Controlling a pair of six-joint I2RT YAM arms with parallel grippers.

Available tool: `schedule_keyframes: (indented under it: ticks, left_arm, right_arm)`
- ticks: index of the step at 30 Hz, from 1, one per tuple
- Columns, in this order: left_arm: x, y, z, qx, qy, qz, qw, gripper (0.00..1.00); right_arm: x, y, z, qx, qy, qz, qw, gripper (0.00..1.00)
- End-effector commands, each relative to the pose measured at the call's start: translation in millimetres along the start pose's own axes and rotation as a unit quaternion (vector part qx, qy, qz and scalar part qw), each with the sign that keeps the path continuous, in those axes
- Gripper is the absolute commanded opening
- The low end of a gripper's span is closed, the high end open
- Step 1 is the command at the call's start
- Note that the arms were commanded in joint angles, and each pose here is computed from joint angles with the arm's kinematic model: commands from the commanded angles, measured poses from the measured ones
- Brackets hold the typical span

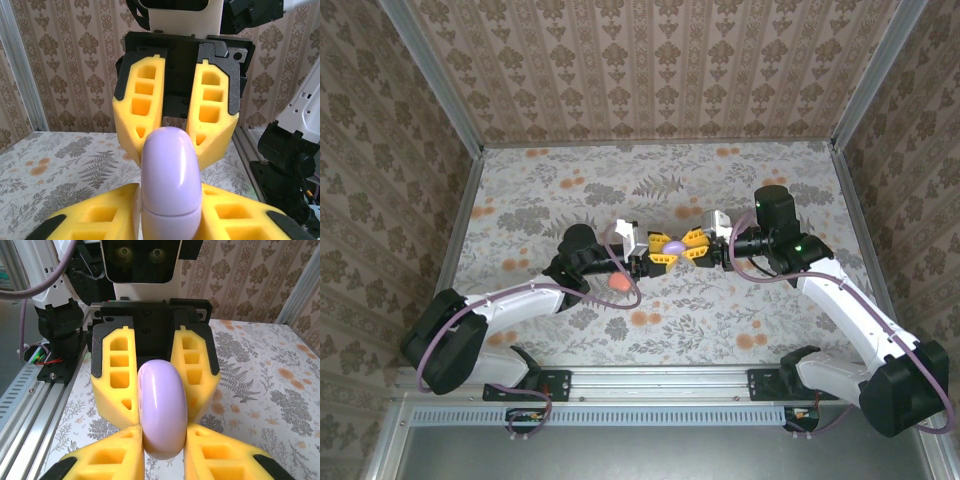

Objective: Insert wireless bluetooth earbuds into charging case

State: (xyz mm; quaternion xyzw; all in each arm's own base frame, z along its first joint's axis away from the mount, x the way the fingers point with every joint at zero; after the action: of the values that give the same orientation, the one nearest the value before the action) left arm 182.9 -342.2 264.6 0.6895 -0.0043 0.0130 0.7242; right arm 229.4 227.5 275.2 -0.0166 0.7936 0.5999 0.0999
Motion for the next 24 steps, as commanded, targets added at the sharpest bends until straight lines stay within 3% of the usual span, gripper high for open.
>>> schedule_keyframes:
  ticks: [1,24]
  left_arm:
    - [2,14,-1,-0.012,0.009,0.022,1.000,0.32]
    - [7,-2,-7,0.016,0.034,0.026,0.999,0.61]
  right_arm:
    - [3,11,-2,-0.011,0.014,-0.014,1.000,0.23]
    - [4,1,-6,0.005,0.011,0.000,1.000,0.22]
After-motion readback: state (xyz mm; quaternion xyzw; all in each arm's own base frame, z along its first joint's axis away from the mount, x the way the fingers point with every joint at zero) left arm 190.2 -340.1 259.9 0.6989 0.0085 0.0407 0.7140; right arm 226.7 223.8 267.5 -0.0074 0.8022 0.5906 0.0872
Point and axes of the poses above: each hand's point on the last joint's axis, 136 mm out from that joint toward the fingers, its own z axis out along the fingers, its own x axis along the line the jaws close on, y = z × x, the point moved 1 cm from there along -z, back along the fingers, and after that the axes turned 1 degree about -z, right-handed, at the moved point
